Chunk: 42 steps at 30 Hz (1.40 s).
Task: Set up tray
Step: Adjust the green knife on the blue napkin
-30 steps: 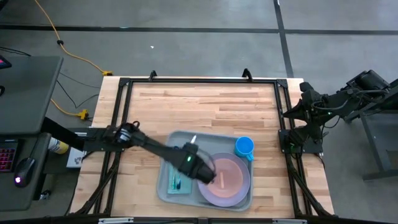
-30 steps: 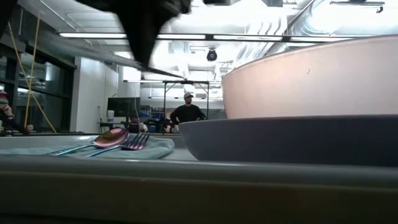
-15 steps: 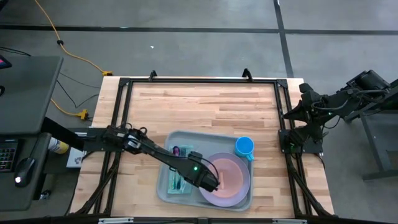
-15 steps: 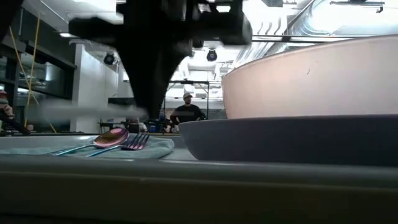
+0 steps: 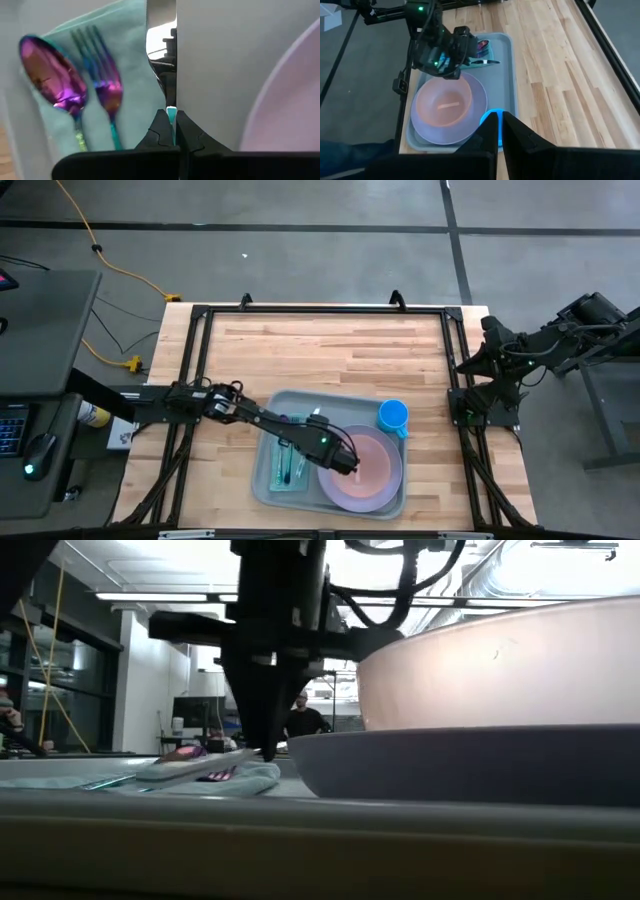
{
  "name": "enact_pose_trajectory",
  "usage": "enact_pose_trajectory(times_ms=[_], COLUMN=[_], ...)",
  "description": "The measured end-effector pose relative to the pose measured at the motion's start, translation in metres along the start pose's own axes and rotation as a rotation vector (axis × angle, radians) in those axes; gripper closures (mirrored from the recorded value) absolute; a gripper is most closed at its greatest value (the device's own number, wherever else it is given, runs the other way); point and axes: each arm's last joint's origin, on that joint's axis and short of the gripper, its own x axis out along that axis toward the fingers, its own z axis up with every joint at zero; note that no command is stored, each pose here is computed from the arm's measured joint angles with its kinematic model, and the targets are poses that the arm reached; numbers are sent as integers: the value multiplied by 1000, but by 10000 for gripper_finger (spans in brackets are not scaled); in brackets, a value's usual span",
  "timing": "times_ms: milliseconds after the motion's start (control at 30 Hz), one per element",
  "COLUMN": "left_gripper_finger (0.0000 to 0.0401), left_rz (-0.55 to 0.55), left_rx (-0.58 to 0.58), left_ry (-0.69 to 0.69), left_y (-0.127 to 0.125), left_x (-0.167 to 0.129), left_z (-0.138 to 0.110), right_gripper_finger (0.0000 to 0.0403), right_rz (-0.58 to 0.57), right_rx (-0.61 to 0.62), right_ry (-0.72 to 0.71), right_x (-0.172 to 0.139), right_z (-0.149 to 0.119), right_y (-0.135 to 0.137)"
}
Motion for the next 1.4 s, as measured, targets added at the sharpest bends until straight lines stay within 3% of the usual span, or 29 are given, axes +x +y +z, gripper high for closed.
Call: enact_pose_trajectory(times_ms=[200,1400], left_gripper_finger=[387,387], left_rz=[-23,72], left_rx=[-30,-1], left_ry=[-8,67], left_y=[-3,1], left_x=[2,11], left_z=[9,-6], right_gripper_finger=[403,403], right_rz=[12,23], right_rx=[7,-12], right_ry=[8,14], right_x=[0,0], right_z=[0,0], right_y=[0,1])
